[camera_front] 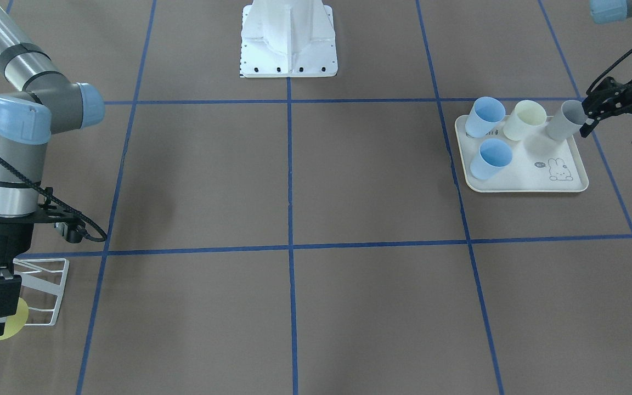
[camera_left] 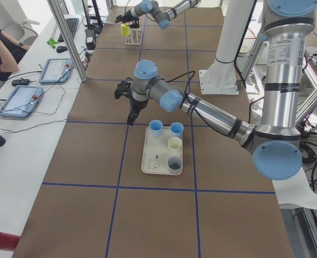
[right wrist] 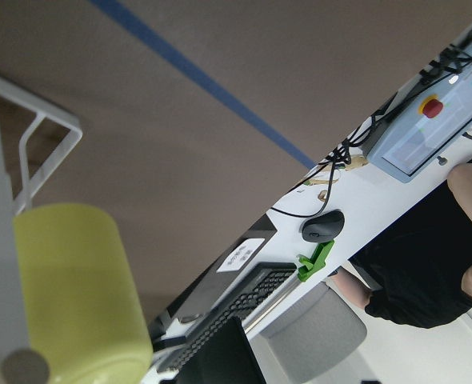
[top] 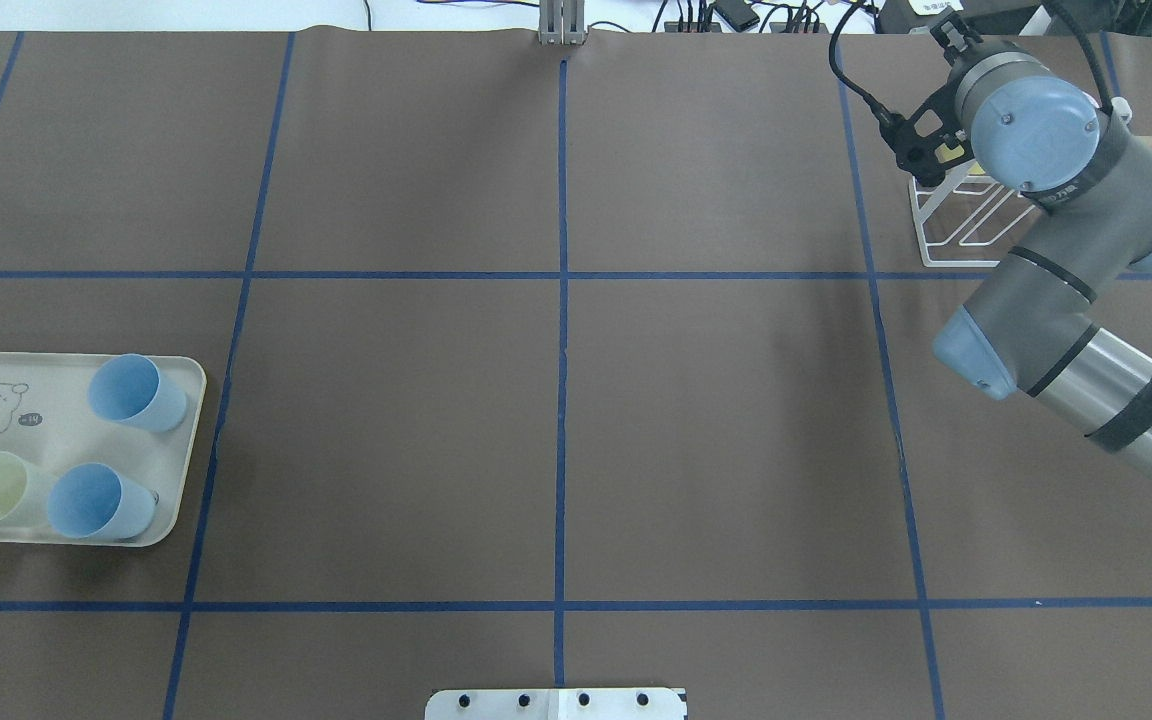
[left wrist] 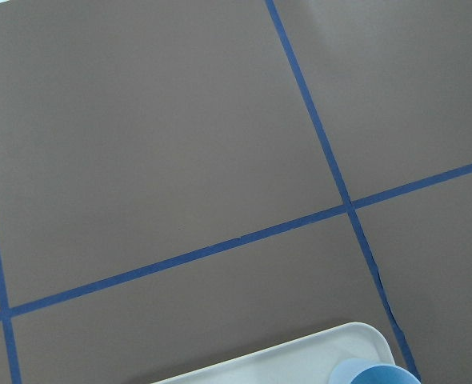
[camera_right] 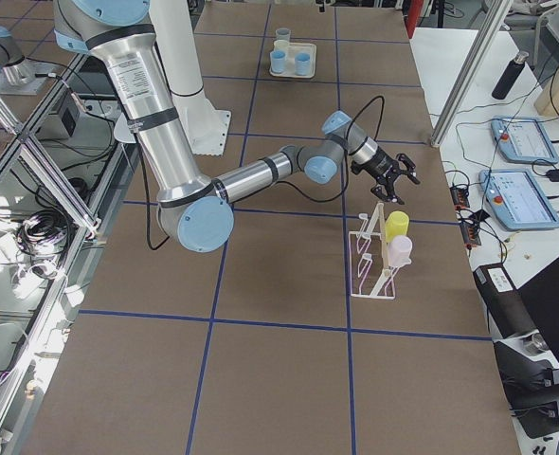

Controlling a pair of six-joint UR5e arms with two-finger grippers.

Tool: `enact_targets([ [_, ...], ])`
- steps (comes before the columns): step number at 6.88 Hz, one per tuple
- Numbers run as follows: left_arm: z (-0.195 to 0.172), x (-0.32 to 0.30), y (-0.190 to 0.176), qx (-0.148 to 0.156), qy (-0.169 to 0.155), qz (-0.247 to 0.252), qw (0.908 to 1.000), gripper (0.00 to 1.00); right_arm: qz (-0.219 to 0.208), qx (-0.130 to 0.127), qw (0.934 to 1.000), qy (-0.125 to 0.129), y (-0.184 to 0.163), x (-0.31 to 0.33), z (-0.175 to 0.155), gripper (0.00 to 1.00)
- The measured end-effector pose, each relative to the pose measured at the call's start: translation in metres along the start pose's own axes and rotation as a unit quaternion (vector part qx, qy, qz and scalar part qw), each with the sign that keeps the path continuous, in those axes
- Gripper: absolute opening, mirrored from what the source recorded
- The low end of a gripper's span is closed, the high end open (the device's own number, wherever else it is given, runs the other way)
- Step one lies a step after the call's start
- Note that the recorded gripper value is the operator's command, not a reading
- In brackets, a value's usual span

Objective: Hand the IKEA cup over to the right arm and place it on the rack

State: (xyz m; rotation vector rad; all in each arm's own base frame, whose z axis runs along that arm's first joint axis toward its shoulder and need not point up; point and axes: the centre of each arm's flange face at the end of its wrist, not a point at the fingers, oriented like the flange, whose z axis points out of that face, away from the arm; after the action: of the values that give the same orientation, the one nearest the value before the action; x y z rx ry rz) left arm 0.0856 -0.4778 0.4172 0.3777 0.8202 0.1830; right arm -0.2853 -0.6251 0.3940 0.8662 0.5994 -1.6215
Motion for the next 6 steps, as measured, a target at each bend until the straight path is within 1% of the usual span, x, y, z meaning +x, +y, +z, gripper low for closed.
enact_targets([
  [1,0.001,-0.002,0.005,0.003,0.0,0.0,1.0,1.0,0.109,0.047,0.9929,-0.005,-0.006,0.005,-0.014,0.89],
  [2,0.003,-0.004,0.011,0.012,0.0,-0.011,0.9999,1.0,0.221,0.091,0.9708,-0.019,-0.013,0.01,-0.03,0.96],
  [3,0.006,-0.004,0.019,0.026,0.0,-0.034,0.9991,1.0,0.333,0.135,0.9321,-0.041,-0.025,0.016,-0.051,0.99],
  [4,0.014,0.002,0.03,0.036,0.005,-0.058,0.9977,1.0,0.431,0.172,0.8832,-0.067,-0.045,0.022,-0.075,0.99],
  [5,0.028,0.016,0.038,0.041,0.011,-0.082,0.9957,1.0,0.512,0.199,0.8308,-0.091,-0.07,0.026,-0.101,0.99],
  [6,0.046,0.035,0.048,0.041,0.013,-0.108,0.9932,1.0,0.577,0.217,0.7788,-0.119,-0.095,0.027,-0.122,0.99],
])
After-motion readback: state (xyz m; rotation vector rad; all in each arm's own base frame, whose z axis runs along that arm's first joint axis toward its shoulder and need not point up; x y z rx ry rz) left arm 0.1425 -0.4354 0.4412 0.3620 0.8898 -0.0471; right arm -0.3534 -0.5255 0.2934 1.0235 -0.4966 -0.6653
